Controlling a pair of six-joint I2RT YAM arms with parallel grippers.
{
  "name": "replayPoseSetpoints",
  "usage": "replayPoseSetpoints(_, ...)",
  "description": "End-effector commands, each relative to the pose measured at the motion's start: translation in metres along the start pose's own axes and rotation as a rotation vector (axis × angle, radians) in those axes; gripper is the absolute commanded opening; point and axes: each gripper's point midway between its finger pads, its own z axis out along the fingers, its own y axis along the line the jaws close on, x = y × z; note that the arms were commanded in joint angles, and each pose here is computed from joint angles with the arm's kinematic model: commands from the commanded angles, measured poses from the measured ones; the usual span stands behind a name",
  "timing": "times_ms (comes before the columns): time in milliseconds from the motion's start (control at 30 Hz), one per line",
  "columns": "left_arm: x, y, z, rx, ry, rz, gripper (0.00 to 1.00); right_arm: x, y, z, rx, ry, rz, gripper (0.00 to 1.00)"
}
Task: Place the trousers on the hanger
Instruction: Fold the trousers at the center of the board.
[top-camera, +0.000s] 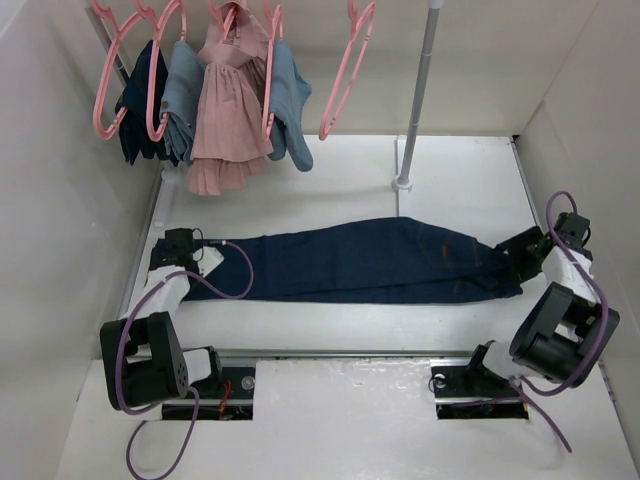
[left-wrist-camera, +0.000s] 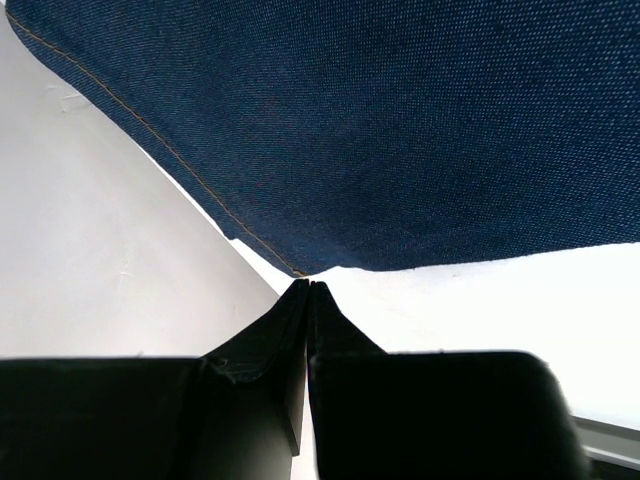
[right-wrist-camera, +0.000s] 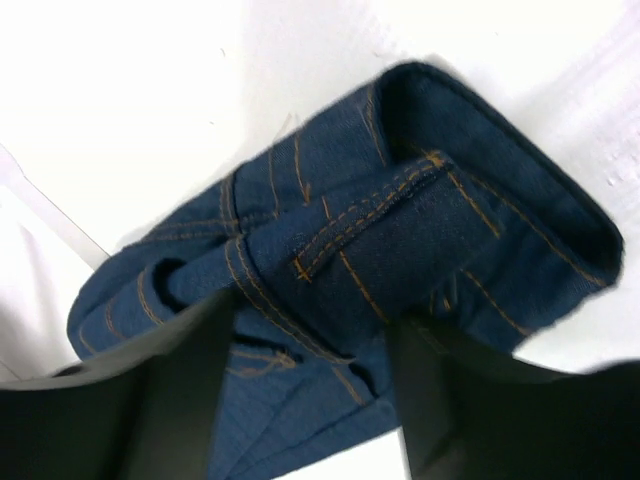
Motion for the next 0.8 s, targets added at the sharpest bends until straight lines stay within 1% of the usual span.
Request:
replayPoseSetpoints(0, -0.005, 0.007, -0.007, -0.015, -0.02, -0.028, 0.0, -0.024, 0.02, 0.004, -0.094, -0.09, 0.003, 0.62)
replayPoseSetpoints(33, -0.003, 0.005, -0.008, -0.007, -0.014, -0.024, 0.0, -0.025, 0.024, 0.003, -0.111, -0.092, -0.002, 0.53)
replayPoseSetpoints(133, -0.004, 0.006, -0.009, -0.005, -0.013, -0.024, 0.0, -0.035, 0.026, 0.001, -0.103, -0.113, -0.038, 0.37)
replayPoseSetpoints(167, -0.004, 0.006, -0.009, -0.005, -0.013, -0.024, 0.0, -0.038, 0.028, 0.002, -0.103, -0.115, -0.047, 0.24)
replayPoseSetpoints(200, -0.004, 0.006, -0.009, -0.005, -0.013, -0.024, 0.0, -0.038, 0.023, 0.006, -0.086, -0.112, -0.061, 0.16)
replayPoseSetpoints(233, -0.004, 0.006, -0.009, -0.005, -0.013, -0.033, 0.0, -0.038, 0.023, 0.006, -0.086, -0.112, -0.061, 0.05)
replayPoseSetpoints(267, -0.002, 0.004, -0.009, 0.001, -0.008, -0.03, 0.0, -0.04, 0.024, 0.008, -0.083, -0.108, -0.069, 0.0)
replayPoseSetpoints(367, 0.0, -0.004, -0.01, 0.042, -0.005, -0.017, 0.0, -0.038, 0.031, 0.009, -0.124, -0.083, -0.082, 0.0)
replayPoseSetpoints(400, 0.004, -0.01, -0.011, 0.068, 0.014, -0.005, 0.08, -0.041, 0.034, 0.008, -0.129, -0.09, -0.085, 0.0)
replayPoseSetpoints(433, 0.007, -0.011, -0.013, 0.074, 0.017, 0.02, 0.27, -0.042, 0.036, 0.004, -0.136, -0.101, -0.09, 0.0)
replayPoseSetpoints(533, 0.027, -0.035, -0.009, 0.144, 0.085, 0.1, 0.45, -0.051, 0.049, -0.008, -0.167, -0.132, -0.114, 0.0)
replayPoseSetpoints(567, 0.032, -0.039, -0.008, 0.152, 0.105, 0.129, 0.52, -0.052, 0.05, -0.012, -0.168, -0.136, -0.127, 0.0)
replayPoseSetpoints(633, 0.045, -0.045, -0.004, 0.153, 0.144, 0.22, 0.56, -0.062, 0.057, -0.02, -0.17, -0.162, -0.156, 0.0)
replayPoseSetpoints(667, 0.047, -0.042, -0.002, 0.133, 0.145, 0.224, 0.57, -0.062, 0.057, -0.022, -0.166, -0.159, -0.168, 0.0)
replayPoseSetpoints(700, 0.043, -0.036, 0.0, 0.114, 0.125, 0.218, 0.58, -0.065, 0.061, -0.025, -0.172, -0.168, -0.172, 0.0)
replayPoseSetpoints(767, 0.023, -0.022, 0.004, 0.07, 0.035, 0.186, 0.6, -0.07, 0.07, -0.032, -0.195, -0.177, -0.18, 0.0)
